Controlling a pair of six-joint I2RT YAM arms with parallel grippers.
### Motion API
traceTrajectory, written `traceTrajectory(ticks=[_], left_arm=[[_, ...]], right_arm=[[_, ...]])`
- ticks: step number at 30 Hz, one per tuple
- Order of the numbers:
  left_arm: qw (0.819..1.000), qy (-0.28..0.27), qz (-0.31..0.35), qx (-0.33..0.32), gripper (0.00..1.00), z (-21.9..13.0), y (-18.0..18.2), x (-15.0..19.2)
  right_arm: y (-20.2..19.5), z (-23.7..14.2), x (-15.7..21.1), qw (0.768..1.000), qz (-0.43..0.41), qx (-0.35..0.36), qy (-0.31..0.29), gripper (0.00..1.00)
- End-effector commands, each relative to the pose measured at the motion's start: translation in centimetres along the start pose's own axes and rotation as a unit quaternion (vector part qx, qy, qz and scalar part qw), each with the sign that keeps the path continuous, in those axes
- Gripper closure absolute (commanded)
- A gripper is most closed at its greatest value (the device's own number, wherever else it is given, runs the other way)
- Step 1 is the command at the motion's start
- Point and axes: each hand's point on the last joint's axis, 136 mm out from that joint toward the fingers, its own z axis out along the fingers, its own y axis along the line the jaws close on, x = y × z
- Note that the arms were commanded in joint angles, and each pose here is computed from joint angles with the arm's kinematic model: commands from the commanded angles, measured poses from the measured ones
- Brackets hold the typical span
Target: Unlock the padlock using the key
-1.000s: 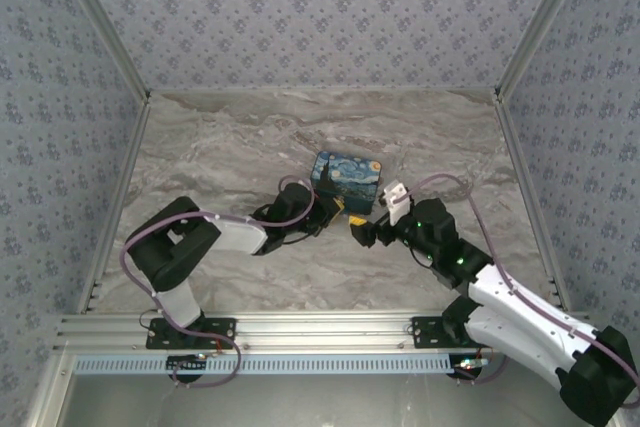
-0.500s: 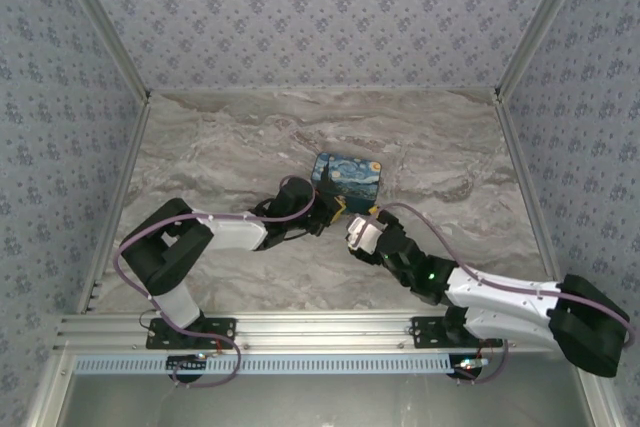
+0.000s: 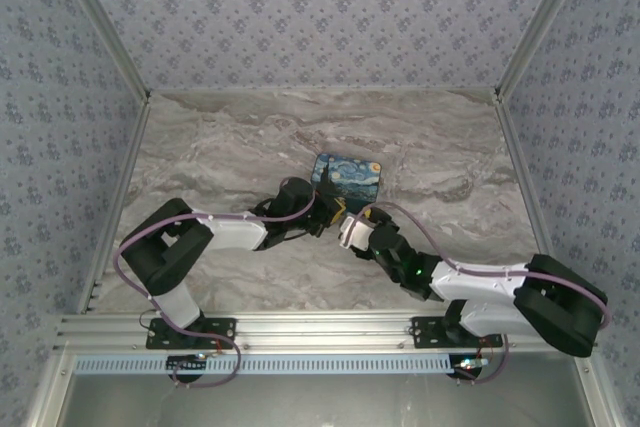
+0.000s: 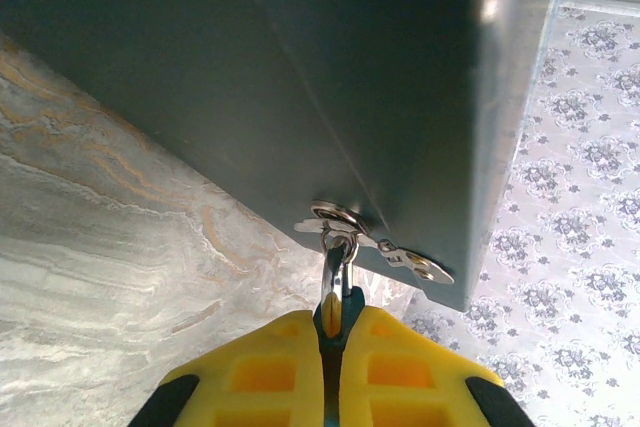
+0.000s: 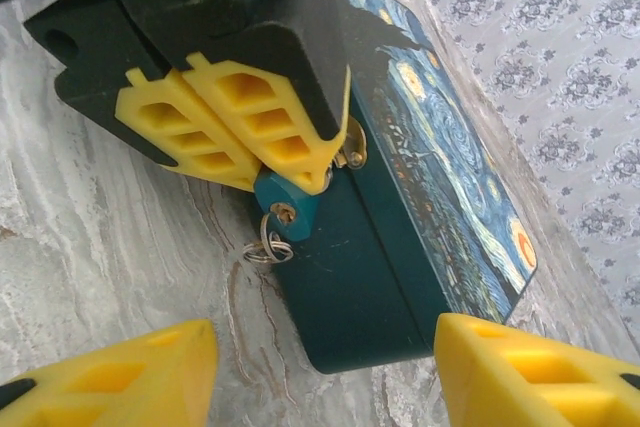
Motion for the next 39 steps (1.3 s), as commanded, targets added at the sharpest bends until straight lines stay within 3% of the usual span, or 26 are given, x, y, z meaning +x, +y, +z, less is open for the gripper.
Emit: traceTrajectory(ticks=[1,34,39], left_arm=[[0.999,0.016,0.006,0.050,1.00,-0.8,-4.1,1.0],[0.998,0.034,-0.006,0.060,1.00,-0.4,-4.2,1.5],[0.998,0.034,-0.006,0.059,1.00,-0.4,-4.1,1.5]], right_arm=[[-0.9,0.6,-2.2,0.999,0.011,0.013,-0.029,0.43],[-1.8,2.9,-2.7,0.999,0.026,0.024,-0.025,1.00],[-2.2,2.7,-3.2,0.997,0.064,0.014,-0.033,1.00]])
